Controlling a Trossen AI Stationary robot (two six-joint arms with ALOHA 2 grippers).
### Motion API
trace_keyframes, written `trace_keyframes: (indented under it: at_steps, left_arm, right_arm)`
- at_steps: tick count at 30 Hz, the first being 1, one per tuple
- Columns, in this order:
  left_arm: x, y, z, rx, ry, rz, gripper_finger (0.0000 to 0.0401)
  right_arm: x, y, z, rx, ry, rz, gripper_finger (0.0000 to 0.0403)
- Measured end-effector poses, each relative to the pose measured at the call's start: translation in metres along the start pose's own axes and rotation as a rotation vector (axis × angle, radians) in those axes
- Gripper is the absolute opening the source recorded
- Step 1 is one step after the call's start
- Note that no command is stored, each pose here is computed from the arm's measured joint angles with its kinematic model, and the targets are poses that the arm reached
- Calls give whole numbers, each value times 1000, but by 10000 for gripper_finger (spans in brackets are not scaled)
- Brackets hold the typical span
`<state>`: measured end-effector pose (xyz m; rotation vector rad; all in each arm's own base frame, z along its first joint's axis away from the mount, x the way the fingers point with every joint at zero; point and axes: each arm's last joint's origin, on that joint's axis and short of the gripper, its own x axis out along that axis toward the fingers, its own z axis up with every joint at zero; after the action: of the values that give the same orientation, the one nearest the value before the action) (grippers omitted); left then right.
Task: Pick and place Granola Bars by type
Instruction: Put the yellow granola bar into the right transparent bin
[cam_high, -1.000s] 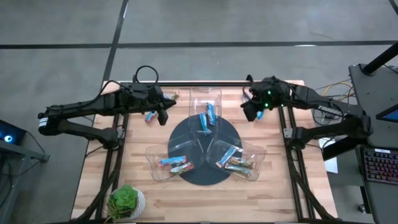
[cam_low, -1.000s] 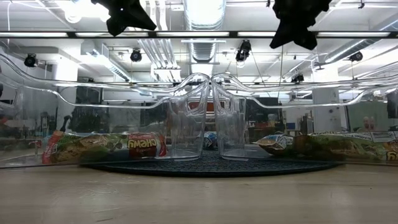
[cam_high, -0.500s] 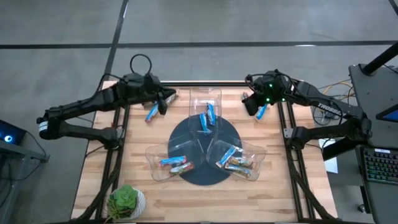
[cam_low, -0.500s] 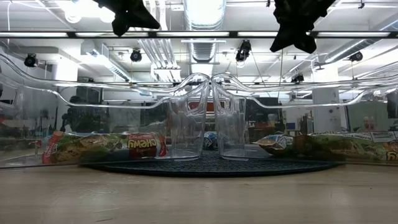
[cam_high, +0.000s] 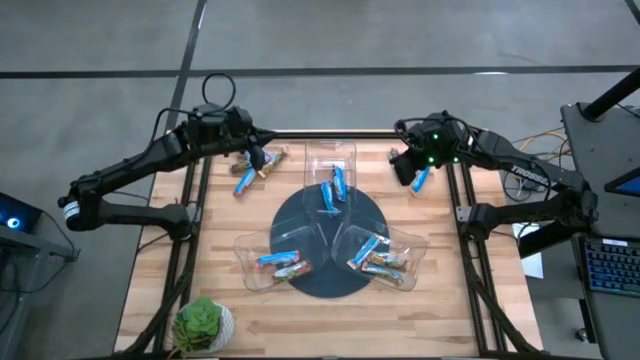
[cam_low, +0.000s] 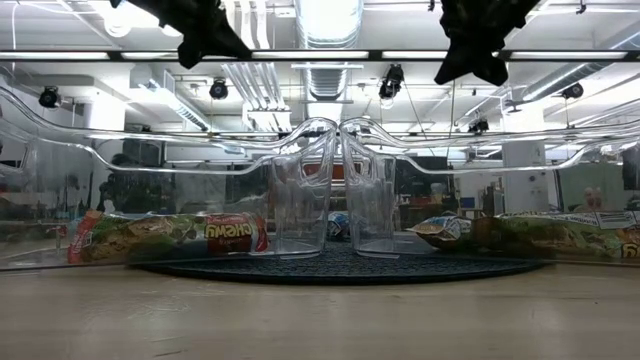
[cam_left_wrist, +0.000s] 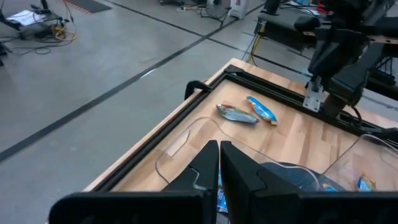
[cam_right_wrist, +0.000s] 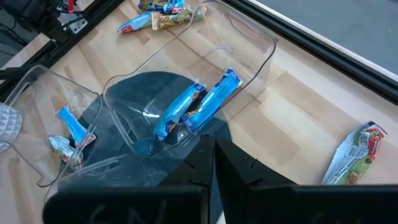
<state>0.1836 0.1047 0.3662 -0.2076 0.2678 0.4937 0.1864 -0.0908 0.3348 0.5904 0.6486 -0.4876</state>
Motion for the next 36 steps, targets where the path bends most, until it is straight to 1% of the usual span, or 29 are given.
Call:
trace_keyframes:
  at_steps: [13, 16, 27, 31, 36]
  left_arm:
    - [0, 4, 0, 11, 3, 22, 0]
    - [0, 6, 5, 7, 8, 40, 0]
    - [18, 15, 22, -8, 70, 86, 0]
    - [23, 15, 25, -1, 81, 83, 0]
    - [29, 16, 22, 3, 114, 88, 0]
  right_arm:
    - [0, -3, 1, 5, -7, -12, 8]
    - [0, -3, 1, 4, -7, -12, 8]
    - [0, -3, 1, 2, -5, -13, 8]
    - [0, -3, 1, 2, -3, -13, 8]
    - [0, -4, 0, 2, 3, -16, 8]
